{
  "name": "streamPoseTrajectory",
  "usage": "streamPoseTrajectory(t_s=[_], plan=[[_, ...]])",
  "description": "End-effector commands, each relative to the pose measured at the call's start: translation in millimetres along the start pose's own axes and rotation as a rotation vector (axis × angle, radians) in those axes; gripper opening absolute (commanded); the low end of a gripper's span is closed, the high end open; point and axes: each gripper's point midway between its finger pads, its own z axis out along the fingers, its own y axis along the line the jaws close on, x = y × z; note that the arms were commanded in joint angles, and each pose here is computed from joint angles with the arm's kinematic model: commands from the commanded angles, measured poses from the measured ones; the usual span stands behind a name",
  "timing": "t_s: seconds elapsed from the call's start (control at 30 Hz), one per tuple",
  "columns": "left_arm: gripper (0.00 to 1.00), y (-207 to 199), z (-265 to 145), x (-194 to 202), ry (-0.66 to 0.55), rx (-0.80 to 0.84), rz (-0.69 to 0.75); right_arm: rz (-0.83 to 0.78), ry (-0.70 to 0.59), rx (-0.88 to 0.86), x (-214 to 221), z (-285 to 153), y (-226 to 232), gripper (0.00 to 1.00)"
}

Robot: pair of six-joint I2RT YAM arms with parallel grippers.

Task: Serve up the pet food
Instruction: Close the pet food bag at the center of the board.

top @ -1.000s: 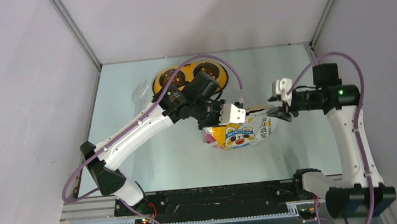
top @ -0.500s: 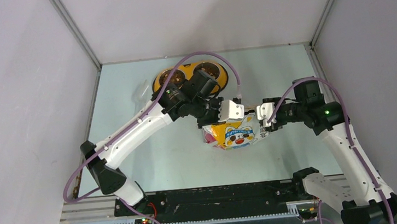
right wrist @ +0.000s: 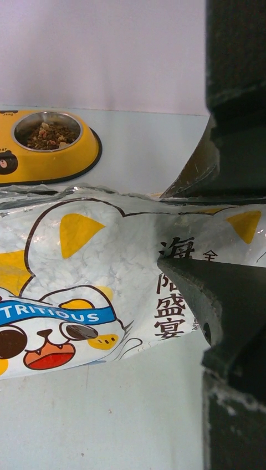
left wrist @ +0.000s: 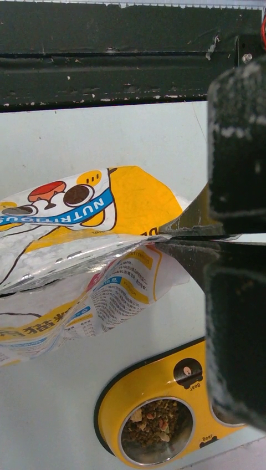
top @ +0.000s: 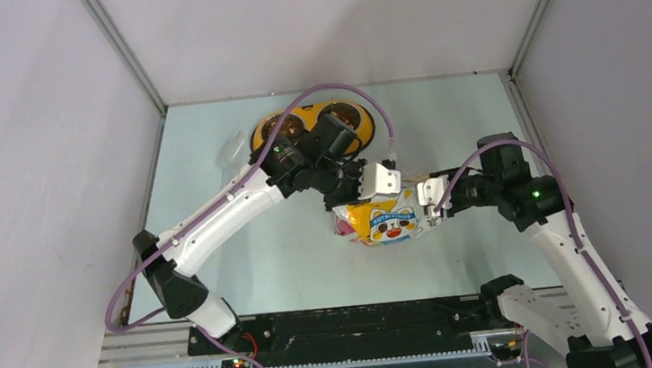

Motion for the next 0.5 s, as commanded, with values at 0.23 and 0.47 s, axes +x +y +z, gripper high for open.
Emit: streamPoseTrajectory(t_s=[0.23,0.47], plan=[[0.0,6,-5,10,0.033,-0.014,-0.044,0.007,0.083,0.043,18,-1,2,0.44],[0.0,8,-4,12,0.041,-0.019,-0.05,0.045,0.059,0.113,8,-9,-6,0.64]])
